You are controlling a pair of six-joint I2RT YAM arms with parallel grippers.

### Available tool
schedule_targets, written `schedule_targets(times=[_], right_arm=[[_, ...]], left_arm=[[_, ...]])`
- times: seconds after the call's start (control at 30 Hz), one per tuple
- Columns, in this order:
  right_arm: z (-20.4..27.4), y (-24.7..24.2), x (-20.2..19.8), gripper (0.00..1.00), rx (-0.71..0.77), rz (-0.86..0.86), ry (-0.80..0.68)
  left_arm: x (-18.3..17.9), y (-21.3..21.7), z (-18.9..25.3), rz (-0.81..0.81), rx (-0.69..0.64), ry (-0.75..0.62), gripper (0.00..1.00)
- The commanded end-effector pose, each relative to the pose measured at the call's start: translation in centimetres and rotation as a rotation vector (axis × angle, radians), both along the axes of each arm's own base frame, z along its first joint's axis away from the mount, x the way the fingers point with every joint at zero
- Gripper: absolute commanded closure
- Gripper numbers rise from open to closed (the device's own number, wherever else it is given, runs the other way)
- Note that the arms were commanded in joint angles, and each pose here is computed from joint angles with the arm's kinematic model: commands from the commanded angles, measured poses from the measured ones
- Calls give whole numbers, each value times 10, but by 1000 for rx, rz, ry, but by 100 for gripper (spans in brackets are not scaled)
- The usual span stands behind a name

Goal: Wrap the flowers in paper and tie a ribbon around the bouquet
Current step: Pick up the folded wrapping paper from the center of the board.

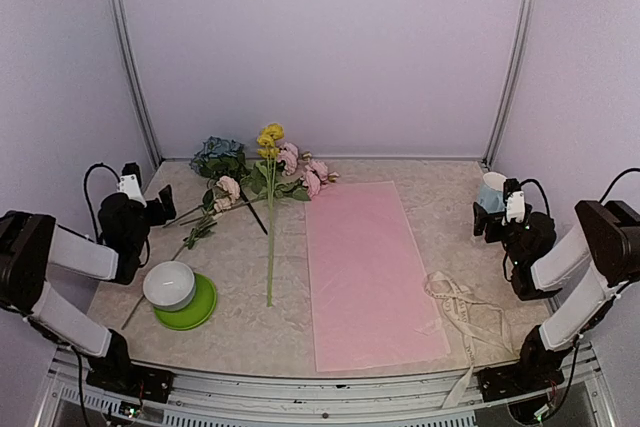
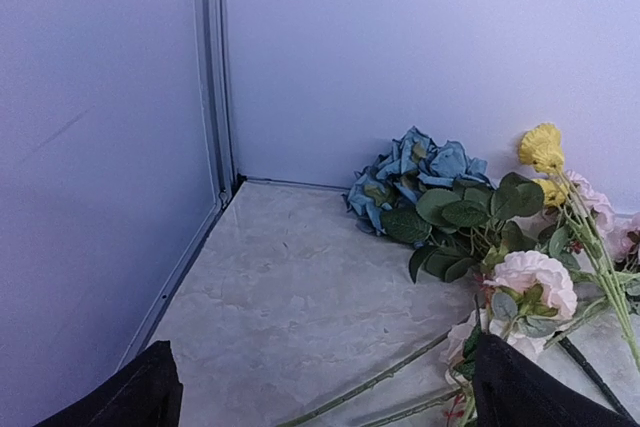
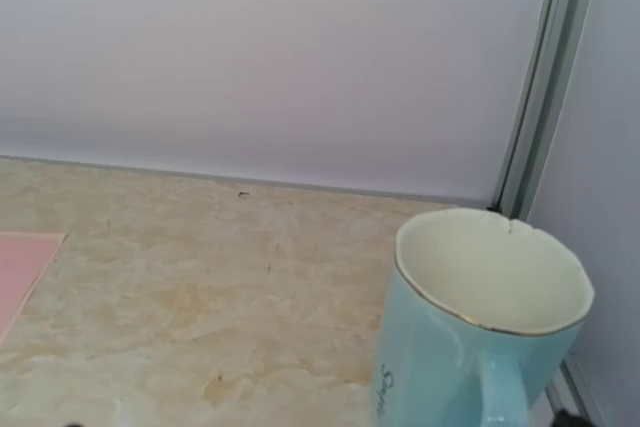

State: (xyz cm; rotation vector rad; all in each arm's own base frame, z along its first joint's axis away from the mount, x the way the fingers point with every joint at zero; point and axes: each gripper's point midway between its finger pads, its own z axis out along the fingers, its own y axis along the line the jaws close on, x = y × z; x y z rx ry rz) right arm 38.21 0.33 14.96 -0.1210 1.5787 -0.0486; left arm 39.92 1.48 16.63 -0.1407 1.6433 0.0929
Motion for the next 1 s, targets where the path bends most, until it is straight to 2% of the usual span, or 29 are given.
schedule_targets(times=[0.0, 0.13, 0.33, 0.43, 0.5, 0.53, 0.6, 0.67, 0.8, 0.97], right_arm=[[-4, 3, -1, 0, -3, 9, 14], [-4, 3, -1, 0, -3, 9, 14], [-1, 10, 2, 0, -12, 51, 21], [13, 25, 23, 0, -28, 141, 108], [19, 25, 41, 7, 68, 133, 229], [25, 33, 47, 15, 108, 182, 266], [29, 63, 50, 29, 197, 336, 360], [29, 94, 48, 36, 260, 429, 449], [3, 141, 37, 35, 262, 441, 670], [-44, 177, -2, 25, 257, 443, 975]], left_arm=[[-18, -9, 41, 59, 65, -84, 1], [-30, -22, 85, 69, 48, -157, 1], [-48, -80, 131, -123, 31, -172, 2], [-56, -114, 137, -218, 34, -135, 4], [-59, -138, 135, -276, 37, -83, 6], [-62, -154, 137, -315, 36, -63, 8], [-68, -181, 128, -380, 57, -9, 11], [-75, -210, 115, -459, 90, 52, 11], [-83, -255, 71, -585, 176, 227, 11], [-88, -285, 10, -693, 199, 416, 13]])
